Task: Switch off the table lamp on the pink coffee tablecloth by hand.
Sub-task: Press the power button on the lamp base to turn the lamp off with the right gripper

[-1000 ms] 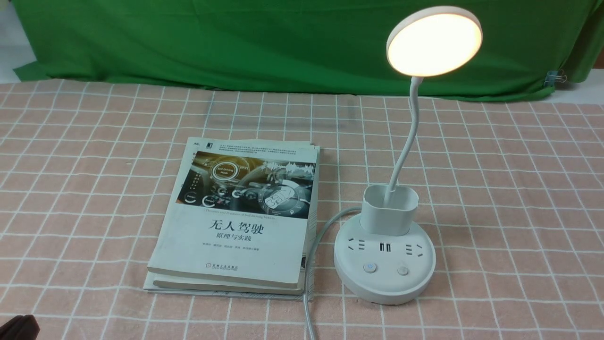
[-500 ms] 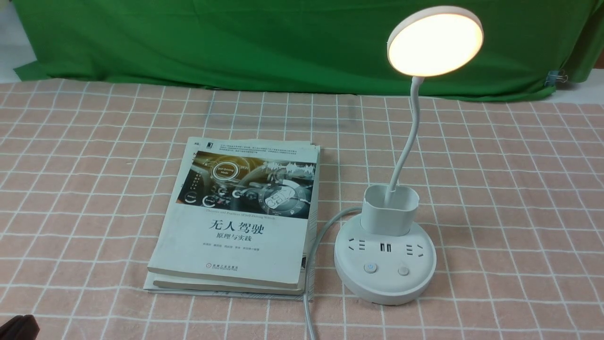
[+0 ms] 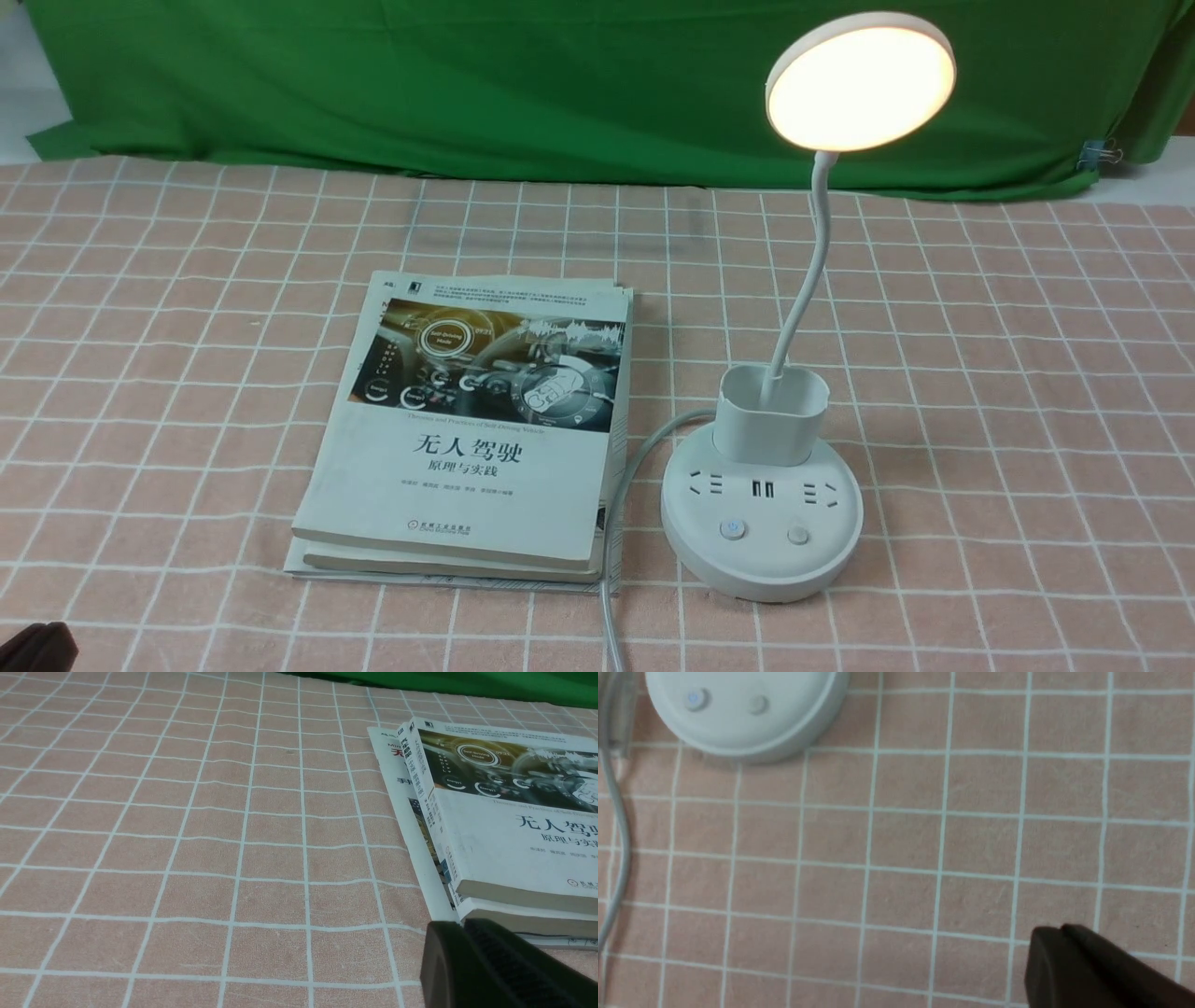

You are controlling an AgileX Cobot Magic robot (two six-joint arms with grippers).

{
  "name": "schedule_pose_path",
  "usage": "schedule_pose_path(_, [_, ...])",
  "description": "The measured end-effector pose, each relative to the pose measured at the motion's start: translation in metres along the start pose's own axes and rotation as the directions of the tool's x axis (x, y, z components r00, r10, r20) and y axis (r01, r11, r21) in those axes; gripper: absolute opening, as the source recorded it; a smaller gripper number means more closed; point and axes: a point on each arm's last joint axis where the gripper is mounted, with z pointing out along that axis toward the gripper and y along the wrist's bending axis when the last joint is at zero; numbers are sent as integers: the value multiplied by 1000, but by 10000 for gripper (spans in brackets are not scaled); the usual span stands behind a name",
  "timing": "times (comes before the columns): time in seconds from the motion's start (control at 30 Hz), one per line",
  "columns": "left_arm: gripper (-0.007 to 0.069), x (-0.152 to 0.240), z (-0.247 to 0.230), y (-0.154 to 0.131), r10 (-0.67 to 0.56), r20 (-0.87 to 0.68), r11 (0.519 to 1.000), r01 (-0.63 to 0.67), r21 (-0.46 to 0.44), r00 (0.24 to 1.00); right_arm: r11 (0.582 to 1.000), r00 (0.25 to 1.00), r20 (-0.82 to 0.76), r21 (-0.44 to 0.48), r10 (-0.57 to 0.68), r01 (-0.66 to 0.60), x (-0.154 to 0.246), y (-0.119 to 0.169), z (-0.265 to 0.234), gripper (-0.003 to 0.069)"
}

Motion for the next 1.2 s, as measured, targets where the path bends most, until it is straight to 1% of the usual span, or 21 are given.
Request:
schedule_pose_path(0.03, [6, 0, 0, 0, 0, 0, 1000, 0, 0, 1000, 1000, 1000, 2, 0, -2, 2, 0, 0, 0, 45])
schedule_pose_path(0.07, [6, 0, 0, 0, 0, 0, 1000, 0, 0, 1000, 1000, 999, -41, 1, -1, 1, -9, -1, 7, 45])
schedule_pose_path(0.17, [6, 0, 0, 0, 0, 0, 1000, 0, 0, 1000, 1000, 995, -99, -3, -17, 17, -21, 2, 20, 45])
schedule_pose_path(0.3, [6, 0, 0, 0, 0, 0, 1000, 0, 0, 1000, 992, 974, -191, -30, -123, 120, -44, 33, 46, 45])
schedule_pose_path(0.4, [6, 0, 0, 0, 0, 0, 1000, 0, 0, 1000, 978, 955, -218, 4, -201, 206, -61, 62, 65, 47])
schedule_pose_path(0.43, [6, 0, 0, 0, 0, 0, 1000, 0, 0, 1000, 978, 956, -213, 11, -203, 210, -62, 62, 64, 46])
schedule_pose_path(0.47, [6, 0, 0, 0, 0, 0, 1000, 0, 0, 1000, 967, 942, -233, 21, -242, 254, -70, 79, 77, 48])
schedule_pose_path(0.63, [6, 0, 0, 0, 0, 0, 1000, 0, 0, 1000, 953, 927, -234, 11, -293, 304, -90, 110, 106, 53])
schedule_pose_path(0.8, [6, 0, 0, 0, 0, 0, 1000, 0, 0, 1000, 952, 929, -213, -10, -302, 307, -97, 124, 135, 56])
schedule_pose_path(0.93, [6, 0, 0, 0, 0, 0, 1000, 0, 0, 1000, 957, 937, -198, -17, -289, 291, -99, 126, 151, 57])
schedule_pose_path(1.13, [6, 0, 0, 0, 0, 0, 1000, 0, 0, 1000, 961, 951, -143, -39, -275, 272, -103, 130, 155, 57])
schedule_pose_path(1.2, [6, 0, 0, 0, 0, 0, 1000, 0, 0, 1000, 962, 951, -148, -40, -272, 269, -103, 130, 156, 57])
